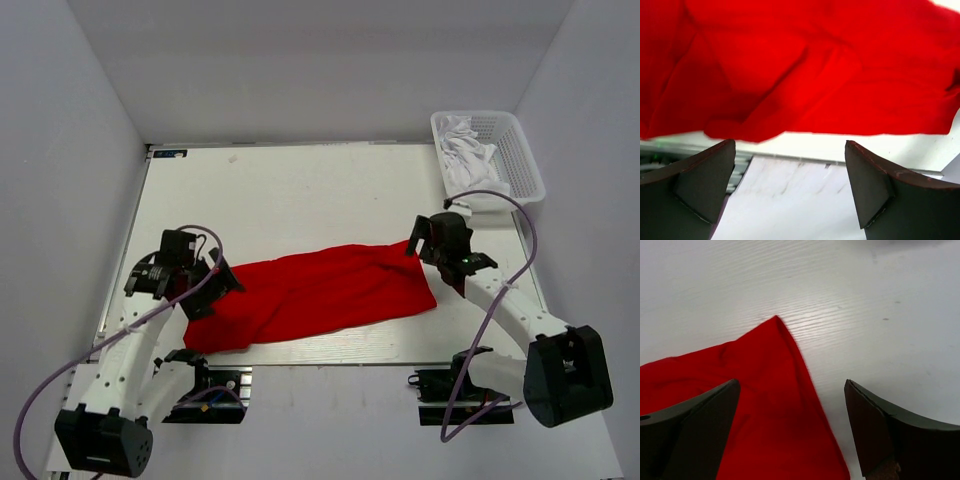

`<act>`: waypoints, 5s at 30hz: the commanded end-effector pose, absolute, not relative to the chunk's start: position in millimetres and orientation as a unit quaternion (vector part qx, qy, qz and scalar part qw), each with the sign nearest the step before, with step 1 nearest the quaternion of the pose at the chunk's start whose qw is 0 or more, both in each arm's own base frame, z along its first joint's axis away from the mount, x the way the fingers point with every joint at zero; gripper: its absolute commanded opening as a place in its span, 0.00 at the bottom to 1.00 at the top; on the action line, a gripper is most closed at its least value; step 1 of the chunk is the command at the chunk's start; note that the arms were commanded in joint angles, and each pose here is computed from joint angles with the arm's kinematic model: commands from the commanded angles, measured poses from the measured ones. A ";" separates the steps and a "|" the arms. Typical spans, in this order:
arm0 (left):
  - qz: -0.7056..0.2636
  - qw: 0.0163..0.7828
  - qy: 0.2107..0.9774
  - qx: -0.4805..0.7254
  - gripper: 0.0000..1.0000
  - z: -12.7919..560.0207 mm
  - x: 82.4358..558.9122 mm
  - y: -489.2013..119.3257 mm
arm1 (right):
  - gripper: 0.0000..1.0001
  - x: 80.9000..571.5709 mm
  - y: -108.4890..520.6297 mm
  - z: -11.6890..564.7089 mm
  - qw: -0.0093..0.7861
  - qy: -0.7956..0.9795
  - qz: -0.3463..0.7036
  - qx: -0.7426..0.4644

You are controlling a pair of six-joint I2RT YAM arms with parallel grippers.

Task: Fold and stack the t-shirts
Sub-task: Fold the other side of the tshirt into a rectangle, then rotate the tshirt 80 degrees

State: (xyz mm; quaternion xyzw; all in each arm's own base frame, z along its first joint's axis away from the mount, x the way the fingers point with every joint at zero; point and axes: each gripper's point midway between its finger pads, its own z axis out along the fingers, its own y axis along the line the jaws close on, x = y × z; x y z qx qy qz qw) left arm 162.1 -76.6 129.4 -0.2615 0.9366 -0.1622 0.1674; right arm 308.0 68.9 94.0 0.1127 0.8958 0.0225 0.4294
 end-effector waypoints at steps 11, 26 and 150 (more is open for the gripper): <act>-0.147 0.162 0.945 -0.244 1.00 73.4 231.8 -80.2 | 0.90 335.2 132.6 98.0 0.389 0.914 0.113 0.007; -0.037 0.132 0.953 -0.270 1.00 27.6 249.6 -47.4 | 0.80 357.7 108.5 48.2 0.321 0.945 0.051 0.035; -0.177 0.350 0.868 -0.305 1.00 170.2 289.2 -97.1 | 0.90 177.3 365.6 110.0 0.213 0.871 0.273 -0.350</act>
